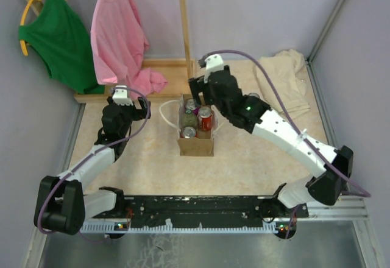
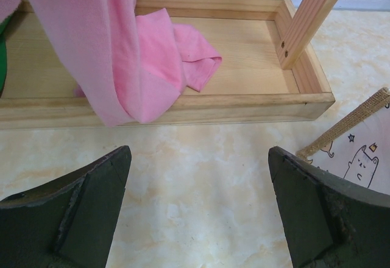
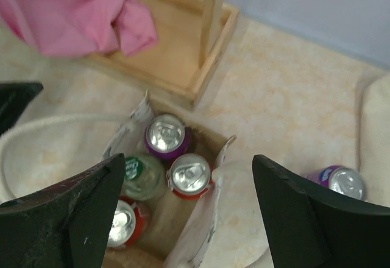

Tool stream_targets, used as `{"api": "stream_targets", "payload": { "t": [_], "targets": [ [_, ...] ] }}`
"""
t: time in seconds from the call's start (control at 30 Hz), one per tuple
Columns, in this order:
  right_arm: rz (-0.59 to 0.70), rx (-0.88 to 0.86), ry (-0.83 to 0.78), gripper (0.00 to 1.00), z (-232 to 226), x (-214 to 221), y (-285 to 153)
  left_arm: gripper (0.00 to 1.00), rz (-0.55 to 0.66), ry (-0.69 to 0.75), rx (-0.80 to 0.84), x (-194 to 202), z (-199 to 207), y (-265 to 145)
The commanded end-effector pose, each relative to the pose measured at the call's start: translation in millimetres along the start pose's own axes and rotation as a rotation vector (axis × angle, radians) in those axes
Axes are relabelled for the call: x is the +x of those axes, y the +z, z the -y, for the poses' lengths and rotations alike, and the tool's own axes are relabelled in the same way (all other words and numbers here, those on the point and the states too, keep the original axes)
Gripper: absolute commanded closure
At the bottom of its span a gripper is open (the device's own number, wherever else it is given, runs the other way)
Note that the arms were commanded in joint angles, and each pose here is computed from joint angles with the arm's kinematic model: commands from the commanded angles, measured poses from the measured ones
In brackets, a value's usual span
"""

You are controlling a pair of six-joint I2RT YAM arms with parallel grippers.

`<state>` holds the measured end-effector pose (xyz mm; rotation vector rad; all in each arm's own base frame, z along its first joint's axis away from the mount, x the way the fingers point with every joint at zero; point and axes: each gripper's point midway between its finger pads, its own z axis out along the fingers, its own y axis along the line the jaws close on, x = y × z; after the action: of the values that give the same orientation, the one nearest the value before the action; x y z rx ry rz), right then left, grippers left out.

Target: Take the beverage out of the canvas bag

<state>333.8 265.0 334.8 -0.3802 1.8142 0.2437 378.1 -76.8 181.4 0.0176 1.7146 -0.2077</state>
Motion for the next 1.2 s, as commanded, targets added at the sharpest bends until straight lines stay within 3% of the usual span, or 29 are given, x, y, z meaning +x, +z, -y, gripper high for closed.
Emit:
{"api": "stream_targets", "payload": {
  "t": [0.0, 0.17, 0.47, 0.63, 0.87, 1.17],
  "targets": [
    [-0.157, -0.060, -0.044, 0.16, -33, 46, 2, 0.00, 0.048, -0.003, -0.003, -16, 2, -1],
    [-0.284, -0.157, -0.044, 0.15, -66, 96, 4, 0.00, 0.046, 0.000, -0.012, -15, 0, 0],
    [-0.469, -0.226, -0.013, 0.01, -87, 167, 2, 0.00, 0.033, 0.002, -0.006, -11, 1, 3],
    [-0.553, -0.249, -0.054, 0.01, -99, 202, 3, 0.00, 0.027, -0.002, -0.001, -8, 2, 4],
    [-0.583, -0.299, -0.078, 0.01, -114, 216, 1, 0.00, 0.024, -0.001, -0.006, -7, 1, 4],
    [-0.611, -0.232, -0.118, 0.02, -108, 243, 16, 0.00, 0.017, -0.004, 0.006, -4, 3, 5]
  ]
}}
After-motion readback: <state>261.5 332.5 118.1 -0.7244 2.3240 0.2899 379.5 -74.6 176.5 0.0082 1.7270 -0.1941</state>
